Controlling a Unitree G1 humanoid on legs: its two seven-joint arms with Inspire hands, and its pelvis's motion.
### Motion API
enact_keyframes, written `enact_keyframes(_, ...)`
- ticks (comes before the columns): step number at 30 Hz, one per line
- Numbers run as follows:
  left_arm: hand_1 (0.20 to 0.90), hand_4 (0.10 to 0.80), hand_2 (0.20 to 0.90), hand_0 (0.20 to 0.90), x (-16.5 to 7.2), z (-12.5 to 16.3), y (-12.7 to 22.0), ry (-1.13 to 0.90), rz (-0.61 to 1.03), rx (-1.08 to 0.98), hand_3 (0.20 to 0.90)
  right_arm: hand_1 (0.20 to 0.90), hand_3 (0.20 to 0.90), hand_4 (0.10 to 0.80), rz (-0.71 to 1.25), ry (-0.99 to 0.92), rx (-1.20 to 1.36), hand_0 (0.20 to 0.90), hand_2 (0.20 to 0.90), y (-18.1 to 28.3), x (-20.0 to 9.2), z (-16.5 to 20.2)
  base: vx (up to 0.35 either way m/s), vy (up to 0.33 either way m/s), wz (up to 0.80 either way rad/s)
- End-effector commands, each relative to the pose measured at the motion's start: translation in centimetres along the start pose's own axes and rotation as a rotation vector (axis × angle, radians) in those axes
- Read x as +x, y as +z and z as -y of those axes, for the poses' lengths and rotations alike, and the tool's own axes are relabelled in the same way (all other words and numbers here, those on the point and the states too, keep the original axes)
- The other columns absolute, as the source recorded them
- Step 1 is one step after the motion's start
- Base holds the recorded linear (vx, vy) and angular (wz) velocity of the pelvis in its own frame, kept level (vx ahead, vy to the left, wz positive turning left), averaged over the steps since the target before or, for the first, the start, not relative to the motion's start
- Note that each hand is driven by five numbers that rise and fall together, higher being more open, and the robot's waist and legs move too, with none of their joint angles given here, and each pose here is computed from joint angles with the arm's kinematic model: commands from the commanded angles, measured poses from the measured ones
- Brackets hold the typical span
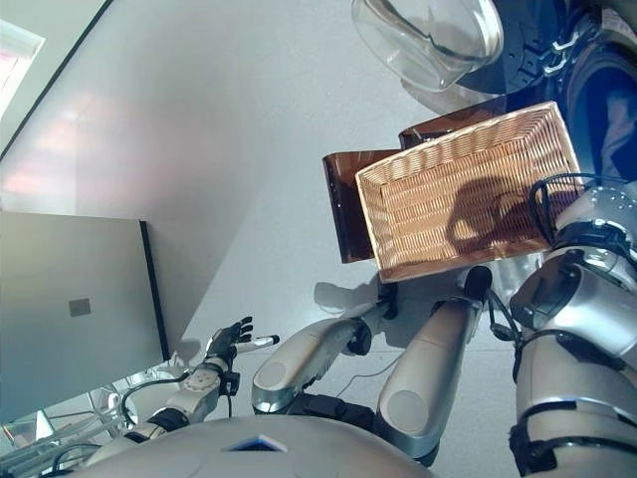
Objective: Pick up the clothes and place them into the washing machine
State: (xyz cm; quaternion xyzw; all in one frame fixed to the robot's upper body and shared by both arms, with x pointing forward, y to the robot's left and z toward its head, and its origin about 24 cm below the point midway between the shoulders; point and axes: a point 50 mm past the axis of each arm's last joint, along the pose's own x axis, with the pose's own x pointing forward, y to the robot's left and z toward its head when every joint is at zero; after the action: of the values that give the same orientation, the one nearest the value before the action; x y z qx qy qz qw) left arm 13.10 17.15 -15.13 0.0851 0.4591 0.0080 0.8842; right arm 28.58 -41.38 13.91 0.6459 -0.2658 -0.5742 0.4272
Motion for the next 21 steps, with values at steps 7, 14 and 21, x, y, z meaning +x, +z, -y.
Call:
enact_keyframes(7,0.9,0.8,0.9,0.9,-0.5,-3.3,-2.7,0.147,-0.114,-0.016,0.9,0.9,0.9,0.8,0.032,0.329,-0.065,0.9,0.9,0.4,-1.6,-4.3,0.006,0.006,-0.06)
enact_keyframes(14,0.9,0.8,0.9,0.9,-0.2,-3.4,-2.2,0.154,-0.104,-0.028,0.9,0.9,0.9,0.8,-0.117,0.304,-0.219,0.9,0.9,-3.5,-2.0,1.8,-0.007,0.002,-0.06)
enact_keyframes(21,0.9,0.8,0.9,0.9,-0.2,-4.0,-2.1,0.17,-0.099,-0.027,0.9,0.9,0.9,0.8,-0.227,0.307,-0.376,0.9,0.9,-5.1,-2.2,7.2,0.012,-0.002,-0.05)
